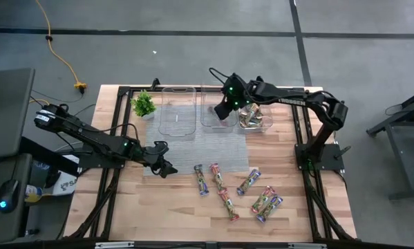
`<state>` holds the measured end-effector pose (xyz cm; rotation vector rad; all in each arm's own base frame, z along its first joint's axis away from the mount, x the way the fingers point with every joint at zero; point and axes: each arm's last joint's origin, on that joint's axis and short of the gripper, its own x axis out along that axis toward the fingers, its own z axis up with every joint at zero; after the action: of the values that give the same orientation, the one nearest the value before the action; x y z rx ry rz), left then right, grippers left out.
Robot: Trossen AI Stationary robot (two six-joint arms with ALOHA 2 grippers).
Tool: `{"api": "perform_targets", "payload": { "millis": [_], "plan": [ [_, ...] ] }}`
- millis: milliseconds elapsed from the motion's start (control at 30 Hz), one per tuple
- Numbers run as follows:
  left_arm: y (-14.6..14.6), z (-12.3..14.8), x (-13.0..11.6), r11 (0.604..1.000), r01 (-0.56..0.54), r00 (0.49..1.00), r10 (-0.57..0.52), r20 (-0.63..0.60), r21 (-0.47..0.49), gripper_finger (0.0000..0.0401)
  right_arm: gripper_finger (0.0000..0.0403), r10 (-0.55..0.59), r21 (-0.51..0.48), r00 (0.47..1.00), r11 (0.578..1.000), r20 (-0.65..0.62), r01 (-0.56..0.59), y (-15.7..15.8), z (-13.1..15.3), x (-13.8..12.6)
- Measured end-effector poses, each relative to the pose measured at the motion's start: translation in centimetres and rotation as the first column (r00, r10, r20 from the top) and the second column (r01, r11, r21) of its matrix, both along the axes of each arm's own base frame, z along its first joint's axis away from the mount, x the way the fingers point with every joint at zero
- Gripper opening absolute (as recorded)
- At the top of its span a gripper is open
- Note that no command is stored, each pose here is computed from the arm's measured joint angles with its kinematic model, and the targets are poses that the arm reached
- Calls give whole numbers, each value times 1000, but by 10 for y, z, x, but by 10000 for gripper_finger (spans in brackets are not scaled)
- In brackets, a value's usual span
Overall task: Pick and place Granola Bars by type
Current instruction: Put the red granola bar into the middle transparent bin
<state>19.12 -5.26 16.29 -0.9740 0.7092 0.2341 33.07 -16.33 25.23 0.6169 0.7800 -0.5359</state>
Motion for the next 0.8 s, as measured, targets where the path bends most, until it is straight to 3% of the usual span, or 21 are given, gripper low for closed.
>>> {"api": "perform_targets", "payload": {
  "millis": [167,333,633,800],
  "plan": [
    [0,0,0,1000,0,1000,0,0,0,271,148,25,6,1000,1000,17,-25,0,1,1],
    [0,0,0,1000,0,1000,0,-1,-2,271,161,129,134,979,980,158,-150,11,11,6],
    [0,0,0,1000,1,1000,-1,-1,-1,271,158,418,123,869,879,266,-461,107,43,18],
    [0,0,0,1000,0,1000,0,-1,-1,271,157,313,175,941,927,132,-333,158,42,11]
  ]
}}
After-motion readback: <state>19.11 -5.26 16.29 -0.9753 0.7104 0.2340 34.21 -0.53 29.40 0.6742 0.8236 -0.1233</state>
